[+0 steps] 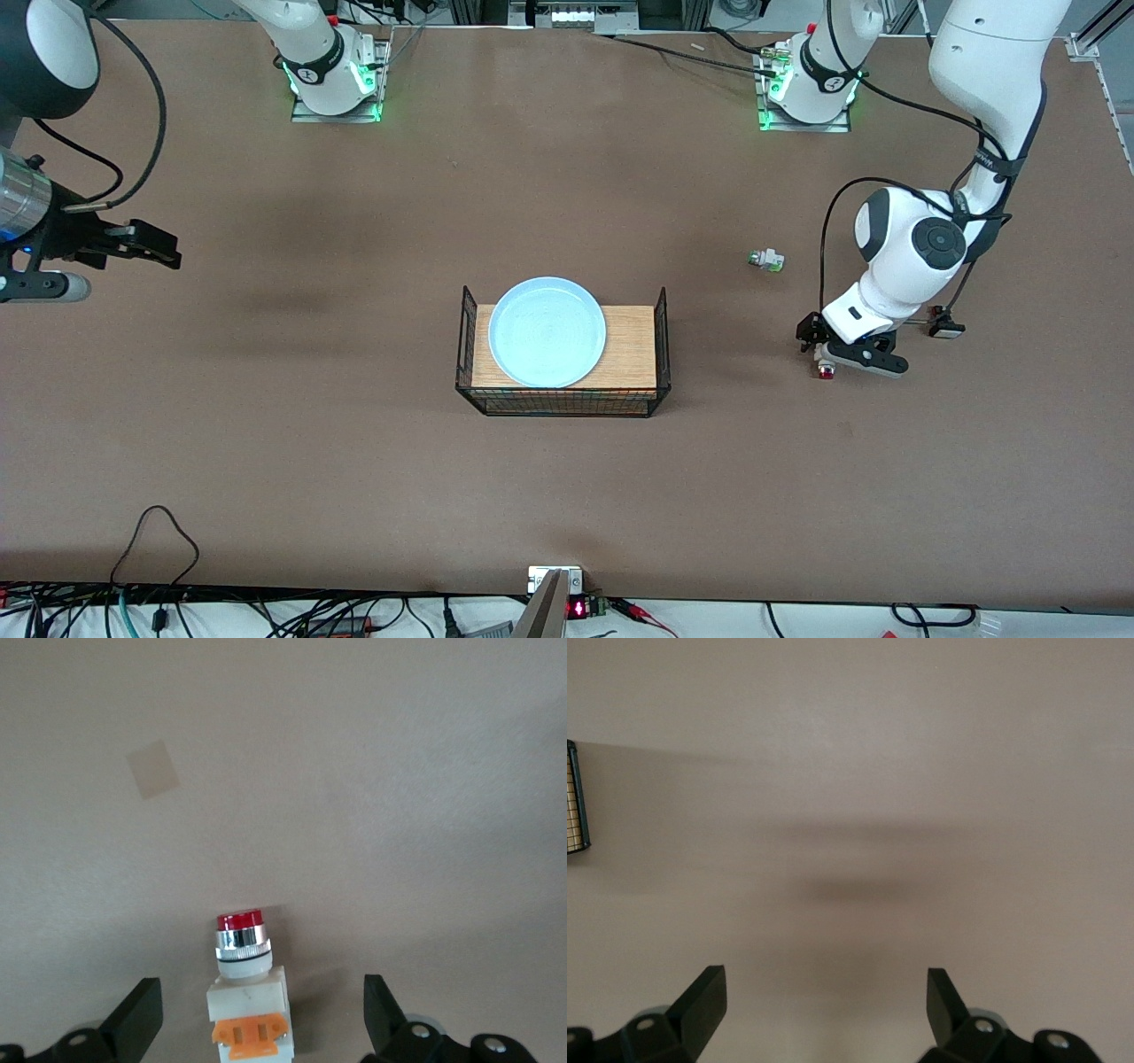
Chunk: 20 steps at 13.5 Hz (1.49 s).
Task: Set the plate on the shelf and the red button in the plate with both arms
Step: 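Grasp the red-topped push button with the left gripper and lift it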
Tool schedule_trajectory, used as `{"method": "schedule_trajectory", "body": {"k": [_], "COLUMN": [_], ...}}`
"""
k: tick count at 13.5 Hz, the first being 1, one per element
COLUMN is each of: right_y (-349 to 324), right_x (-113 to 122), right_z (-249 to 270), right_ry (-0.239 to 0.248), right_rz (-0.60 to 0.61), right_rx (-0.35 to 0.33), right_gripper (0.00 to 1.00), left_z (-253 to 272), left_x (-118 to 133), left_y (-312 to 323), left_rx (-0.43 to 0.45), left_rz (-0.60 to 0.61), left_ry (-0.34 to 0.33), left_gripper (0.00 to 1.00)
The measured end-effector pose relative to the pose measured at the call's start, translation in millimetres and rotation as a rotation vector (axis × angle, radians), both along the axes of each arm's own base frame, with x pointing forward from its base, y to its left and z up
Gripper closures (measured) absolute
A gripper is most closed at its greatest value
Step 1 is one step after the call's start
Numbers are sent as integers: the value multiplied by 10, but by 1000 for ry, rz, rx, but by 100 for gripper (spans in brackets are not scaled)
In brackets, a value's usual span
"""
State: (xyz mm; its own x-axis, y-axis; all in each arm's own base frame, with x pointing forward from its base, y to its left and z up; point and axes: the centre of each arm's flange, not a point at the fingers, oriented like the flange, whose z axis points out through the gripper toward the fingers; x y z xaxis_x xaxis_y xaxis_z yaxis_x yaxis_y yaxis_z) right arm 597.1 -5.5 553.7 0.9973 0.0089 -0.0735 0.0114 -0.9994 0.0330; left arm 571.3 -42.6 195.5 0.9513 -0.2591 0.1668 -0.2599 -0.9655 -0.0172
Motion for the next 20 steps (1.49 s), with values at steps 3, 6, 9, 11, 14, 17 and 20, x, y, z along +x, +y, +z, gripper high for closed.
{"method": "schedule_trajectory", "body": {"k": [3, 6, 9, 11, 14, 17, 20], "right_y": [-40, -82, -16, -14, -14, 1, 81], "right_x": [-104, -219, -289, -293, -293, -297, -299], "right_z": [-26, 106, 201, 185, 174, 229, 267], "right_ry": [6, -11, -22, -18, -17, -30, -37], "right_rz": [-6, -12, -3, -12, -13, -9, 18], "right_rx": [3, 6, 8, 7, 7, 8, 9], "right_gripper": [0, 0, 0, 0, 0, 0, 0], "left_z": [-177, -204, -107, 184, 1087, 2182, 3009], "left_x": [-82, -112, -69, 18, 225, 340, 270], "left_y": [95, 135, 126, 71, -79, -485, -1266], "left_rx": [0, 1, 0, 0, 9, 3, -97], "left_rz": [10, 11, 10, 0, -22, 8, 125], "left_ry": [-6, -3, -25, -8, 104, 227, 277], "left_gripper": [4, 36, 59, 59, 59, 59, 59]}}
